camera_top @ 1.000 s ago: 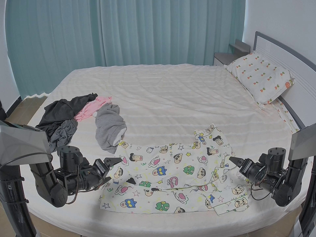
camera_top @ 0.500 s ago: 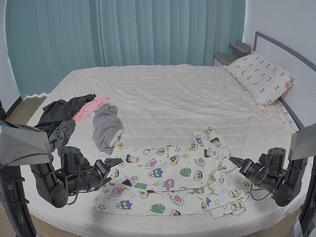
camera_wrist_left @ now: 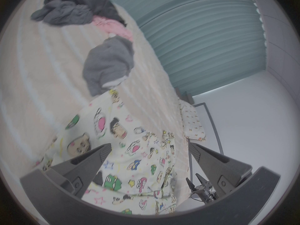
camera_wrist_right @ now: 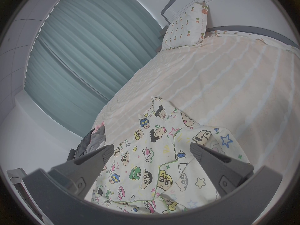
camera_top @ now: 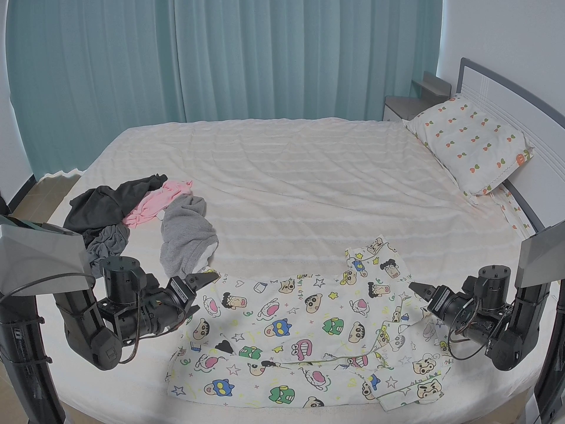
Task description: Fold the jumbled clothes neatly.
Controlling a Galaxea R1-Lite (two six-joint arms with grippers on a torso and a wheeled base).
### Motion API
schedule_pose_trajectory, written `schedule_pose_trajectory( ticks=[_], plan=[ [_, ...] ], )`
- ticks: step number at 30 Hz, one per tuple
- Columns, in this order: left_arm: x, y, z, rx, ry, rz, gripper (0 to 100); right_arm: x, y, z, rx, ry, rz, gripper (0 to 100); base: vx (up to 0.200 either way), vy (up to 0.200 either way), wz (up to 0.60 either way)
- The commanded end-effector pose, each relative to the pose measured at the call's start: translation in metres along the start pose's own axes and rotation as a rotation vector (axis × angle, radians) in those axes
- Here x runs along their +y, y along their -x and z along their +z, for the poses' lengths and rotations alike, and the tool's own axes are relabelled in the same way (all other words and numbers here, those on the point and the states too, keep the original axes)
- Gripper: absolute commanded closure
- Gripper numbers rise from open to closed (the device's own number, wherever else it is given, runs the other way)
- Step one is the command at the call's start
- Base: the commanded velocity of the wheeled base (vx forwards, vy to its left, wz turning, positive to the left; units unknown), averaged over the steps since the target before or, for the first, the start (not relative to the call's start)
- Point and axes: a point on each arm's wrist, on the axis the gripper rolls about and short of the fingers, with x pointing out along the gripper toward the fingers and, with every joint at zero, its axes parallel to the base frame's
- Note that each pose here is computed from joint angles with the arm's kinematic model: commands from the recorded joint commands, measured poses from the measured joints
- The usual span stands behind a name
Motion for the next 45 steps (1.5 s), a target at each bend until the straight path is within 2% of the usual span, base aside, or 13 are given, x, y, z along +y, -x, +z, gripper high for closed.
schedule_pose_trajectory(
  ticks=[1, 5, 7, 10, 11, 16, 19, 20, 27, 39, 40, 45],
  plan=[
    [-0.003, -0.015, 0.028, -0.06, -0.16, -0.007, 0, 0.001, 0.0, -0.001, 0.001, 0.001, 0.008, 0, 0.0, 0.0, 0.0],
    [0.011, -0.038, 0.05, -0.001, -0.273, 0.125, 0, 0.003, 0.001, -0.003, 0.007, 0.004, 0.011, 0, 0.0, 0.0, 0.0],
    [0.019, -0.048, 0.058, 0.043, -0.286, 0.182, 0, 0.002, 0.002, -0.004, 0.013, 0.005, 0.009, 0, 0.0, 0.0, 0.0],
    [0.031, -0.059, 0.058, 0.081, -0.284, 0.216, 0, 0.002, 0.002, -0.004, 0.014, 0.006, 0.008, 0, 0.0, 0.0, 0.0],
    [0.047, -0.073, 0.054, 0.103, -0.308, 0.243, 0, 0.002, 0.002, -0.004, 0.014, 0.006, 0.008, 0, 0.0, 0.0, 0.0],
    [0.065, -0.095, 0.057, 0.088, -0.364, 0.277, 0, 0.001, 0.002, -0.005, 0.019, 0.005, 0.003, 0, 0.0, 0.0, 0.0],
    [0.067, -0.1, 0.058, 0.084, -0.366, 0.28, 0, 0.0, 0.001, -0.006, 0.024, 0.005, 0.001, 0, 0.0, 0.0, 0.0],
    [0.074, -0.109, 0.056, 0.091, -0.371, 0.285, 0, -0.001, 0.001, -0.007, 0.027, 0.005, -0.005, 0, 0.0, 0.0, 0.0],
    [0.07, -0.118, 0.06, 0.094, -0.378, 0.281, 0, -0.001, 0.001, -0.007, 0.027, 0.006, -0.005, 0, 0.0, 0.0, 0.0],
    [0.065, -0.127, 0.051, 0.119, -0.403, 0.262, 0, -0.001, 0.001, -0.007, 0.028, 0.004, -0.006, 0, 0.0, 0.0, 0.0],
    [0.065, -0.127, 0.051, 0.12, -0.402, 0.263, 100, -0.001, 0.0, -0.007, 0.027, 0.006, -0.005, 0, 0.0, 0.0, 0.0],
    [0.065, -0.127, 0.051, 0.117, -0.402, 0.267, 100, 0.001, -0.005, -0.003, 0.015, 0.012, 0.019, 0, 0.0, 0.0, 0.0]
  ],
)
